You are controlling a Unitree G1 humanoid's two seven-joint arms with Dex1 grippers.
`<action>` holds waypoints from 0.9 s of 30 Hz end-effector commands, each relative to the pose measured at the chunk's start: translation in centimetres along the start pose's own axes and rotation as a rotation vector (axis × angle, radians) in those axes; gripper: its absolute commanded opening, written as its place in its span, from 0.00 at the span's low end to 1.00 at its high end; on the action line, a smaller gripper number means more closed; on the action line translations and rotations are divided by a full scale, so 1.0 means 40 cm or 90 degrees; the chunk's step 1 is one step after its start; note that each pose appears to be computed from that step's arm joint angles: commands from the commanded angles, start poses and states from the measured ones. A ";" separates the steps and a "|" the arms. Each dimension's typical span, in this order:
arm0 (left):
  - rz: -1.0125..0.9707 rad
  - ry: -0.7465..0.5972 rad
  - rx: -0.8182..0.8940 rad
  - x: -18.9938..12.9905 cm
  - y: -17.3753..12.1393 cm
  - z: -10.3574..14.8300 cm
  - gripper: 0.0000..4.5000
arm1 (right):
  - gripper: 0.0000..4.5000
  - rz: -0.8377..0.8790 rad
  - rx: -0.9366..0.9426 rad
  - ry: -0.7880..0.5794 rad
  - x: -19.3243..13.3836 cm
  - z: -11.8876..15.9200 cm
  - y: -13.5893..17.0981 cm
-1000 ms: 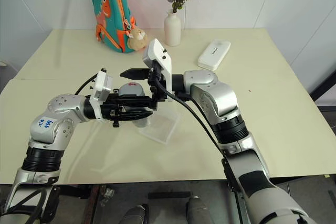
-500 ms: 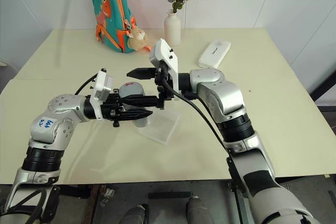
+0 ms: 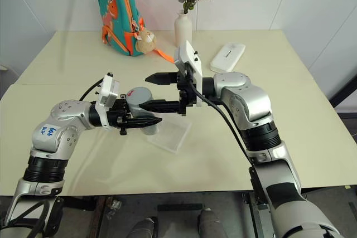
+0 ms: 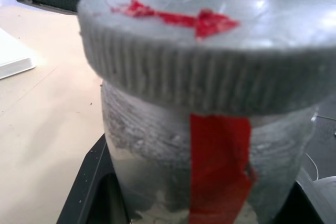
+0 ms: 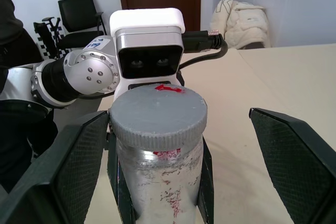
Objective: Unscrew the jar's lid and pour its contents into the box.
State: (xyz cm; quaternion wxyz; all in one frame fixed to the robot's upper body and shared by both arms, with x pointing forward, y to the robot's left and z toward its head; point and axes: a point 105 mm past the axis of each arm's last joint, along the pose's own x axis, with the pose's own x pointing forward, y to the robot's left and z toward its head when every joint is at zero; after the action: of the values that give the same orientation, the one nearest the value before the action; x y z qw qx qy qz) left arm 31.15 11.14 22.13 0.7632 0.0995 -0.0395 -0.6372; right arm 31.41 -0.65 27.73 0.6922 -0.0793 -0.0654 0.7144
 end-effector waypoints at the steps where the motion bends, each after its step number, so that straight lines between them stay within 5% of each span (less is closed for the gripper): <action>1: -0.006 -0.009 0.023 -0.005 -0.005 0.026 0.44 | 0.99 0.029 -0.019 -0.022 -0.009 0.033 0.025; 27: -0.006 -0.009 0.021 -0.005 -0.007 0.029 0.44 | 0.99 0.057 -0.017 -0.046 0.084 0.042 0.034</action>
State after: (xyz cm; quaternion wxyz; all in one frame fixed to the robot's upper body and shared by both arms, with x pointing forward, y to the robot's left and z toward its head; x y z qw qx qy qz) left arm 31.10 11.22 22.06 0.7632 0.0984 -0.0321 -0.6378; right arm 30.23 2.35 27.76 0.6657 -0.0532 -0.0698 0.7411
